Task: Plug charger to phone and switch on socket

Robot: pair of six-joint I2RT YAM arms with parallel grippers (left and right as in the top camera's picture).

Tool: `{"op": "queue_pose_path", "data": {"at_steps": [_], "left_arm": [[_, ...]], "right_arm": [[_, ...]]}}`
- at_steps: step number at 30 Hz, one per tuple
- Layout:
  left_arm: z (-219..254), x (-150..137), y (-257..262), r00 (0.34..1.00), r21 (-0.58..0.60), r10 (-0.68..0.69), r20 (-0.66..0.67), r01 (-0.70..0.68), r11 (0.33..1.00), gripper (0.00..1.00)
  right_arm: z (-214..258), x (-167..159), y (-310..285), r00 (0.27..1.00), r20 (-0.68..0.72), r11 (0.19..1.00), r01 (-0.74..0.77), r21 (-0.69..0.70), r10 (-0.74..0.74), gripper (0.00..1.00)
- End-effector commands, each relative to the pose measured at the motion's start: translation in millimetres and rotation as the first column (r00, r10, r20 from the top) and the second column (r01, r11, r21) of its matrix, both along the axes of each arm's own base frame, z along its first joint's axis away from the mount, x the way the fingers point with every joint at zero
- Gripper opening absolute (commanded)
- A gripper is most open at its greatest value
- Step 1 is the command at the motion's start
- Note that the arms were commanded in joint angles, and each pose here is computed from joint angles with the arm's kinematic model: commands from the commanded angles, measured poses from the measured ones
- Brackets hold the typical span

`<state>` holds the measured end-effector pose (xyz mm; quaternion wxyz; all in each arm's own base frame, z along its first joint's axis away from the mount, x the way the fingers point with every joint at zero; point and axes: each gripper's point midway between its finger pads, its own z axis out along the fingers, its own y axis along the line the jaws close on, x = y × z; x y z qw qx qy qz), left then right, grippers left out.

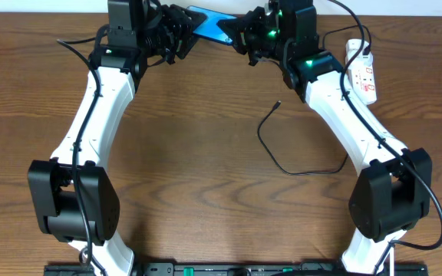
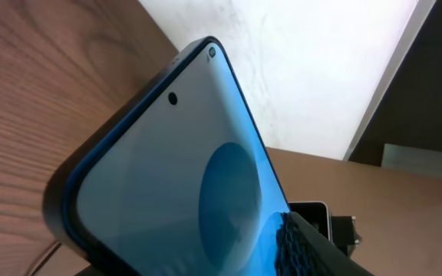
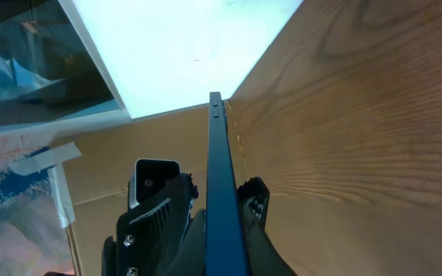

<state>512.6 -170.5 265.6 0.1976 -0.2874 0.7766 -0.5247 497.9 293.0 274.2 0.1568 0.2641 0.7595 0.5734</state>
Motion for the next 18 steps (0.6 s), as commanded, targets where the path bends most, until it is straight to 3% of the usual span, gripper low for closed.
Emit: {"op": "queue_pose_path", "data": {"at_steps": [1,7,14,18], "left_arm": [[37.0,8.1,4.2,0.993,0.000,0.026,0.119,-0.026,1.000,0.48],[36.6,10.4,6.8,0.994,-0.015,0.056,0.098,-0.055,0.998,0.48],[36.7,10.3,6.7,0.995,-0.031,0.064,0.082,-0.062,0.998,0.47],[38.5,11.1,6.7,0.995,-0.073,0.086,0.045,-0.083,0.994,0.38]], "right_arm": [[-10.2,-40.3,34.8,0.977,-0.001,0.977,-0.213,-0.011,0.213,0.01],[-18.5,-65.0,51.1,0.941,0.034,0.940,-0.333,-0.066,0.336,0.01],[-30.3,-75.8,54.7,0.930,0.010,0.925,-0.366,-0.105,0.368,0.01],[-27.1,-76.8,59.0,0.927,0.028,0.923,-0.370,-0.103,0.375,0.01]]}}
